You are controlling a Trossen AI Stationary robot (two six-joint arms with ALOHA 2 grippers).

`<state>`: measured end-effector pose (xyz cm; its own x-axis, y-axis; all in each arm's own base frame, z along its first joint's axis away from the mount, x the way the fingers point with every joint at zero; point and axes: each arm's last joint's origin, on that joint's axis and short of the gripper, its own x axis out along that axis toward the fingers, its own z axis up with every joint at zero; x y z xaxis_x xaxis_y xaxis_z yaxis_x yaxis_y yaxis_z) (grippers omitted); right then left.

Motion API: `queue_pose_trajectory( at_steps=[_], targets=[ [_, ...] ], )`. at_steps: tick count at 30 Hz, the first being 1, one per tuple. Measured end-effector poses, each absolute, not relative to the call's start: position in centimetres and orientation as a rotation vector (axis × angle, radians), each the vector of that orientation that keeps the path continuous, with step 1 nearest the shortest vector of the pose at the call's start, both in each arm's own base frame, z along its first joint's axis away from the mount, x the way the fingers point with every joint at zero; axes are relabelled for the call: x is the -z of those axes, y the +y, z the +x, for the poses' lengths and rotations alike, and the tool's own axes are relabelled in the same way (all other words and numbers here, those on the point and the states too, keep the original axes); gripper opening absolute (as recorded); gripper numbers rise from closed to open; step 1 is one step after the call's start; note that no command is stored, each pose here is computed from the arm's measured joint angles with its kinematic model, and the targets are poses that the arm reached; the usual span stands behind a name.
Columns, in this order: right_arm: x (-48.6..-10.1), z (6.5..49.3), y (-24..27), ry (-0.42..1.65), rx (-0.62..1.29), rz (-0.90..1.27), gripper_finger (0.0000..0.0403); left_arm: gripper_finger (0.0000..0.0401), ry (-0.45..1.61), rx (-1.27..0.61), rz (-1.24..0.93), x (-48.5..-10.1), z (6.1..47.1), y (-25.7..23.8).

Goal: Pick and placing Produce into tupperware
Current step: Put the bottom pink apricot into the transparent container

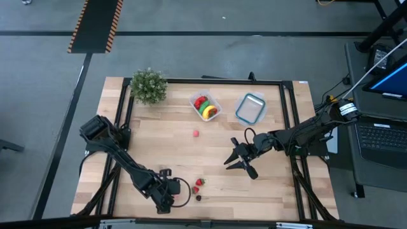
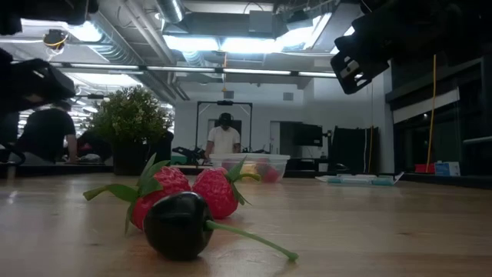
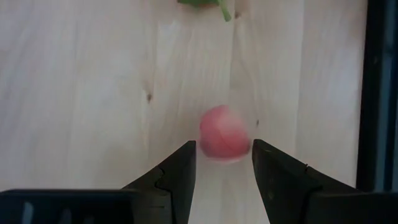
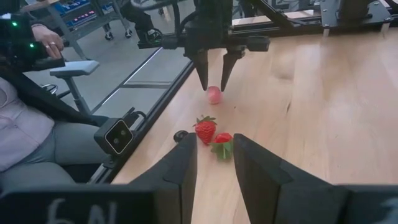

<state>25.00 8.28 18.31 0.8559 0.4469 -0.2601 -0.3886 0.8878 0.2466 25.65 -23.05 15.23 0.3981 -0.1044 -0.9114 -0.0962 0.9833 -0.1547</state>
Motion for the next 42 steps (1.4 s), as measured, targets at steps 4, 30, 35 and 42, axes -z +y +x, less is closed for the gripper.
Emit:
queue_pose_trajectory(
  at_steps=[4, 30, 35, 42],
  targets=[
    [-18.3, 25.0, 8.3, 0.323, -0.438, 0.212, 0.0106, 0.0149, 1.174, 0.002, -0.188, -14.6, 25.8, -23.2],
    [-18.3, 25.0, 8.3, 0.321, -0.438, 0.213, 0.0106, 0.0061, 1.167, -0.035, -0.183, -13.9, 26.0, -23.1],
    [-18.3, 25.0, 8.3, 0.321, -0.438, 0.213, 0.0106, 0.0052, 1.167, -0.015, -0.151, -13.9, 26.0, -23.1],
    [-18.3, 25.0, 8.3, 0.321, -0.438, 0.212, 0.0106, 0.0046, 1.198, 0.010, -0.056, -14.2, 25.6, -22.7]
  ],
)
